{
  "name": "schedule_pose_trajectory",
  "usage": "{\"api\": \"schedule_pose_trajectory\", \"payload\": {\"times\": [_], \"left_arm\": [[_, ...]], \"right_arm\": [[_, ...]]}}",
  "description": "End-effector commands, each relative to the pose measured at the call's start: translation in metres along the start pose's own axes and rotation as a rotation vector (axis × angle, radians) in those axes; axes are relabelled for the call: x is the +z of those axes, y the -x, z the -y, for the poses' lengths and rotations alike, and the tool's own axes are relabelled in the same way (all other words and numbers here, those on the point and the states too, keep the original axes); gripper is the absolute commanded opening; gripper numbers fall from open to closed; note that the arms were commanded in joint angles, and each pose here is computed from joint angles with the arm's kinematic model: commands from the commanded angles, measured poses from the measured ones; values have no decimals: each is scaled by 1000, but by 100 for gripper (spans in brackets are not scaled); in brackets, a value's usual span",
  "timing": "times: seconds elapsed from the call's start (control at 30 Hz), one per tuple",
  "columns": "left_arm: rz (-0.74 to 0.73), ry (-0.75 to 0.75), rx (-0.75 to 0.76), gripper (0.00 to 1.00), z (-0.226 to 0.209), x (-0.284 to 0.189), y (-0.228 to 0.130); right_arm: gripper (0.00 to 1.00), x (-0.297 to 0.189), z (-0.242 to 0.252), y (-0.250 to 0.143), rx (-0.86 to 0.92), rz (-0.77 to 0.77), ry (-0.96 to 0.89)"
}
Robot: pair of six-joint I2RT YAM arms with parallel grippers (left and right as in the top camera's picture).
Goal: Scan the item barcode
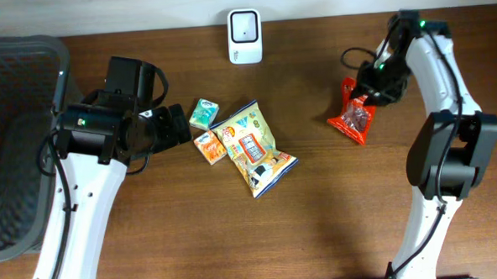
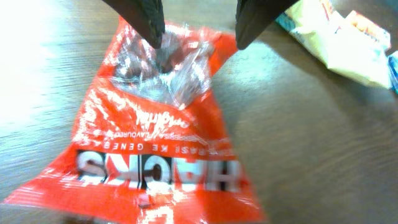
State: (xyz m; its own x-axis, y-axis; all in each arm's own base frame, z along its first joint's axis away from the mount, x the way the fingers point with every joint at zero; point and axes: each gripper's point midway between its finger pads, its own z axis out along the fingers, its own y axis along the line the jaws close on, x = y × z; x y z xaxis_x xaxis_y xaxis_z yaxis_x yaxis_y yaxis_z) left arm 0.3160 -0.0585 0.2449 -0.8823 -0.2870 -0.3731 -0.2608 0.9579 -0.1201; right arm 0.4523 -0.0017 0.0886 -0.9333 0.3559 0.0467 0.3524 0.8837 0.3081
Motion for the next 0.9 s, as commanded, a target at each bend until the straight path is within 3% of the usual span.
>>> {"api": "schedule_pose_trajectory", "payload": {"times": [0.0,0.03,0.3,0.5,0.87], "left_arm": [[-1,4,-11,99,0,1,0],[-1,4,-11,99,0,1,0],[-1,4,-11,99,0,1,0],[-1,4,-11,99,0,1,0],[-1,4,-11,99,0,1,0]], "right_arm": [[51,-43,-17,3,-153,88,-40],[63,-43,-21,-1,-188,76,-44],[64,-6,-28,-36,-348,-6,-366],[63,3,10,-38,-188,143,-803],[76,53,-18,-39,-382,177,-759]]}}
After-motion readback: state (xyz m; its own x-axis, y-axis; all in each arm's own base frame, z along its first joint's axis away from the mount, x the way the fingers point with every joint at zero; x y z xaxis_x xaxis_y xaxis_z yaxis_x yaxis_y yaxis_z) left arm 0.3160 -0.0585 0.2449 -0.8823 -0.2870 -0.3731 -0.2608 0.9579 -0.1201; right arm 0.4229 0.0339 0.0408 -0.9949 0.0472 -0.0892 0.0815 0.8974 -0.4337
